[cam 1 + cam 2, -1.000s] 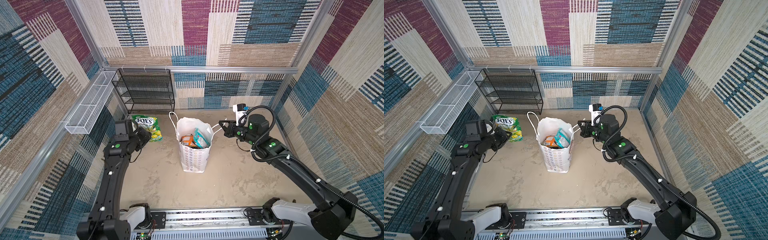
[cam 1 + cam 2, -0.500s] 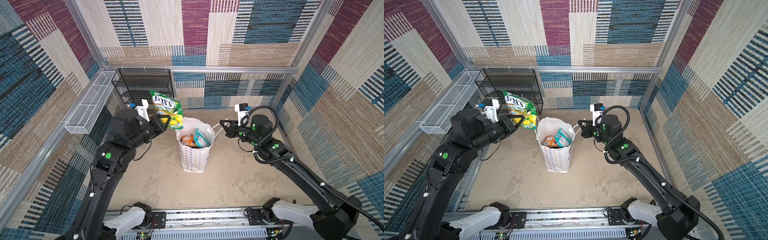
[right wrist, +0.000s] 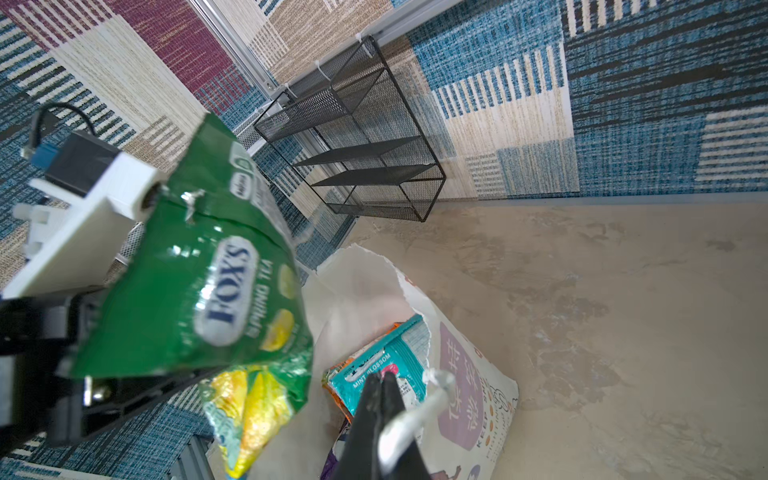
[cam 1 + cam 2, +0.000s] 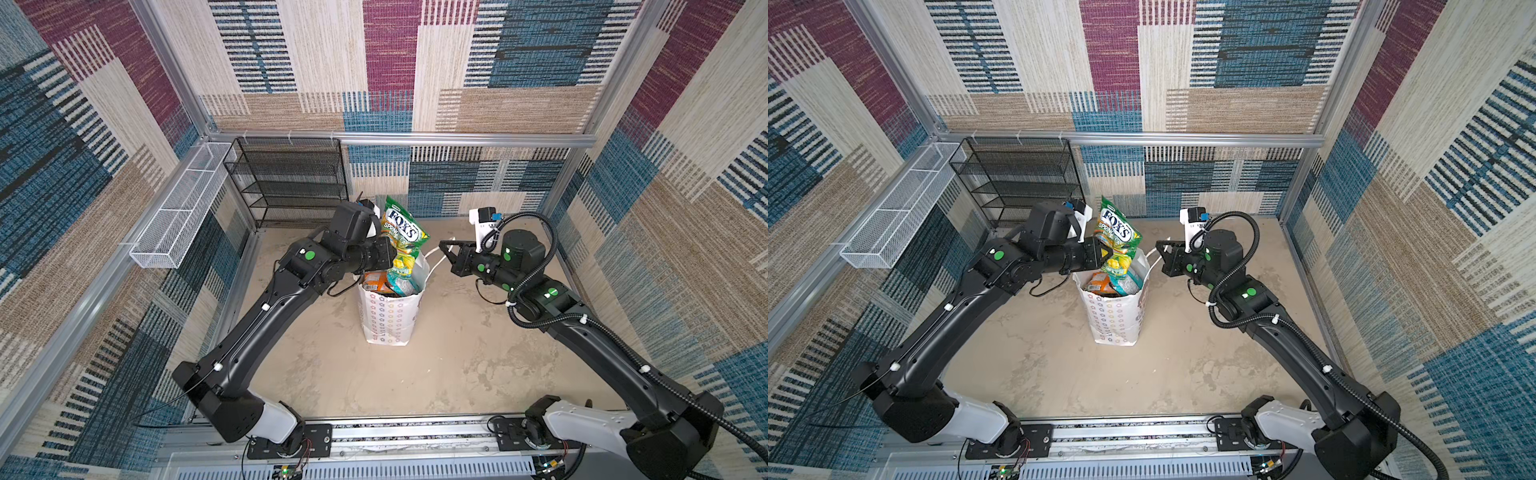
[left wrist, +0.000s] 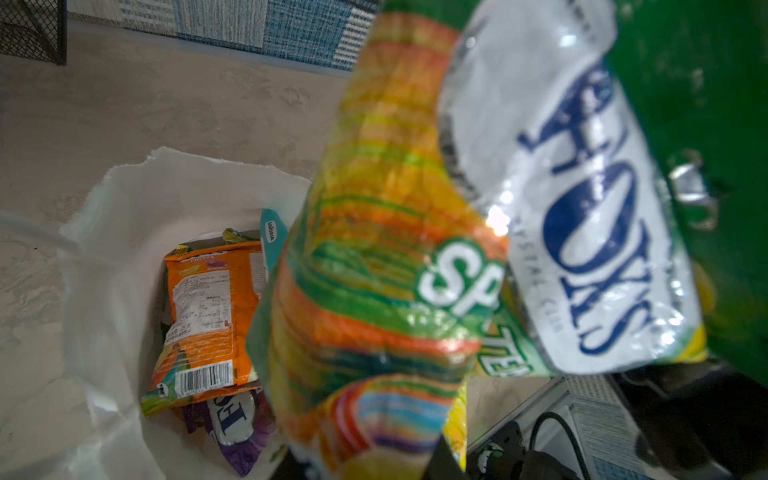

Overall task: Place the snacks into the paper bag
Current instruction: 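Lower the green packet into the bag opening with the left gripper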

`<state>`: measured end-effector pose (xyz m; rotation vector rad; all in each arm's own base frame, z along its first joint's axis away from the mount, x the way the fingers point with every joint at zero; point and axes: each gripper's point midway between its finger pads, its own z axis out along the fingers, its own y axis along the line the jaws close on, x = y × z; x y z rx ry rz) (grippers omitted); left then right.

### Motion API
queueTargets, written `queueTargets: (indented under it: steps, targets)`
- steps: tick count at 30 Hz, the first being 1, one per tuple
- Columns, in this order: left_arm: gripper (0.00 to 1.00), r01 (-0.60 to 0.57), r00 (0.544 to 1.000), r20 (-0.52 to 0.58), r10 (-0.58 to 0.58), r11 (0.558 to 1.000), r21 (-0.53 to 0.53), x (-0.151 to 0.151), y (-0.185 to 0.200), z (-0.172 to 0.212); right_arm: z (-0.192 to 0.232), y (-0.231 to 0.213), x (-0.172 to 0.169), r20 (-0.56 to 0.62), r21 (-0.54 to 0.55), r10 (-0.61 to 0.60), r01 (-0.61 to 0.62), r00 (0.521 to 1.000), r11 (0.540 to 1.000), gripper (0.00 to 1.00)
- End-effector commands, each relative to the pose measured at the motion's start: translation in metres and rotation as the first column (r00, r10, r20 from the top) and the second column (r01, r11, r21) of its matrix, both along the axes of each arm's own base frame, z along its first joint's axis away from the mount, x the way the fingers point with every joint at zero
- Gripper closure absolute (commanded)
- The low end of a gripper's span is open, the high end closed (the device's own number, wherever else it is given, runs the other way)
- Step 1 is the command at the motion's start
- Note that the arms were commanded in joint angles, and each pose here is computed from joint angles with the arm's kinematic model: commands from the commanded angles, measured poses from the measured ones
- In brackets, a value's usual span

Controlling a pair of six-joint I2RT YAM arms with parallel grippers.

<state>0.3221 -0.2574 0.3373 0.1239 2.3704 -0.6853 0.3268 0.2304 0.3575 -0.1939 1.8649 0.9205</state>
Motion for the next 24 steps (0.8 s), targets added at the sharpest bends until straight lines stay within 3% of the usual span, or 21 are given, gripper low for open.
queueTargets:
  steps: [1, 14, 24]
  targets:
    - [0.85, 0.01, 1.0, 0.0, -0.01, 0.996, 0.093, 0.005, 0.005, -0.014, 0.004, 0.001, 0.001, 0.02, 0.007, 0.002, -0.002, 1.0, 1.0, 1.0]
    - [0.85, 0.045, 0.991, -0.132, 0.001, 0.937, 0.345, 0.01, 0.022, -0.088, 0.004, 0.0, 0.001, 0.019, 0.003, -0.004, 0.004, 1.0, 1.0, 1.0]
    - [0.83, 0.123, 0.974, -0.224, -0.018, 0.879, 0.461, 0.008, 0.029, -0.129, 0.002, 0.001, 0.003, 0.015, 0.003, -0.001, 0.001, 1.0, 1.0, 1.0]
